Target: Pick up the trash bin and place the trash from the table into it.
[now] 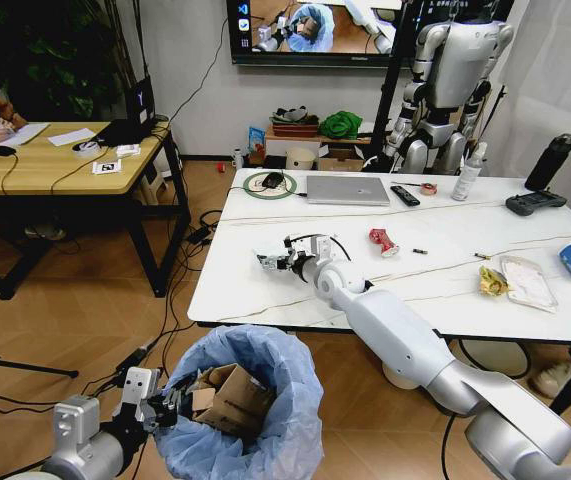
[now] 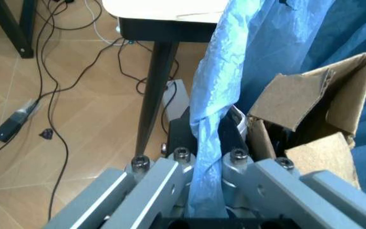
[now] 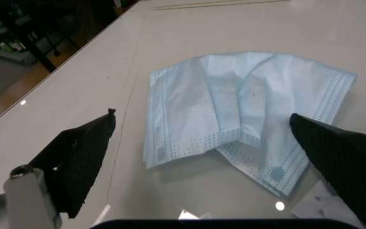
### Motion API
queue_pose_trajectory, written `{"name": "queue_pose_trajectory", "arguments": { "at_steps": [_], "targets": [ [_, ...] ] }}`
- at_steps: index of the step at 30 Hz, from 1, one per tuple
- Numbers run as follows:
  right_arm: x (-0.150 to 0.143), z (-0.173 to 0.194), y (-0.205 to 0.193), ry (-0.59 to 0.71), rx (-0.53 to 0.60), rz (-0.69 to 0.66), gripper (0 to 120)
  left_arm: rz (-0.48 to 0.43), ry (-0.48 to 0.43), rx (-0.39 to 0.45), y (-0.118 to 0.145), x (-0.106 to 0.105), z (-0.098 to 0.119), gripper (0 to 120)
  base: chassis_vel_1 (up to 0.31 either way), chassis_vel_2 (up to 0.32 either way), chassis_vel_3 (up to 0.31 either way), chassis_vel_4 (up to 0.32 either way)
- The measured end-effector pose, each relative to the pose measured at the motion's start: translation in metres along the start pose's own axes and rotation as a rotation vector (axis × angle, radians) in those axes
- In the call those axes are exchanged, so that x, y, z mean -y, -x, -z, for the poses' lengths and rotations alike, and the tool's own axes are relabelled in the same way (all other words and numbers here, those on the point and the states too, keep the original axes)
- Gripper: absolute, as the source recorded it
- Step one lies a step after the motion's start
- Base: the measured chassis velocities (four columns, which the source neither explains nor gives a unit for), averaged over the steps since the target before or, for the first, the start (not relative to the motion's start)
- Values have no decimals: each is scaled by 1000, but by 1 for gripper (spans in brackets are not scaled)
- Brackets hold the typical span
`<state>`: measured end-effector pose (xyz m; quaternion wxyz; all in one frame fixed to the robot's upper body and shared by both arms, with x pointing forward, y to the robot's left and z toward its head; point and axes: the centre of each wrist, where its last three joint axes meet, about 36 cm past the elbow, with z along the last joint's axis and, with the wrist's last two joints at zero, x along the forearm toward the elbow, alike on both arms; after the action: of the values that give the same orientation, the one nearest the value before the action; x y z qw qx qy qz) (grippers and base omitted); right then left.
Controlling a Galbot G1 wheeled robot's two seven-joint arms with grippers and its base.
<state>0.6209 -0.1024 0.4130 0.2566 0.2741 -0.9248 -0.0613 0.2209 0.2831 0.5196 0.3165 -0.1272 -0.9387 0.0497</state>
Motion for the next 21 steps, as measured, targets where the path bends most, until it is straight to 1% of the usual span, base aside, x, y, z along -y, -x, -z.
{"name": "queue_pose_trajectory", "arguments": {
  "at_steps": [9,13,14,15,18,19,21],
  "targets": [
    [0,2,4,2,-5,-1,100,0,-1,0,0,0,0,0,0,0,0,0],
    [1,1,5,0,-15,-6,89,0,-2,-1,0,0,0,0,0,0,0,0],
    [1,1,5,-3,-15,-7,83,0,-2,-1,0,0,0,0,0,0,0,0],
    [1,1,5,-3,-15,-7,83,0,-2,-1,0,0,0,0,0,0,0,0],
    [2,-2,5,-2,-17,-8,71,-1,0,0,0,0,0,0,0,0,0,0],
    [2,-2,4,-2,-18,-8,65,-1,0,0,0,0,0,0,0,0,0,0],
    [2,-3,3,-1,-17,-8,59,-2,0,0,0,0,0,0,0,0,0,0]
  ]
}}
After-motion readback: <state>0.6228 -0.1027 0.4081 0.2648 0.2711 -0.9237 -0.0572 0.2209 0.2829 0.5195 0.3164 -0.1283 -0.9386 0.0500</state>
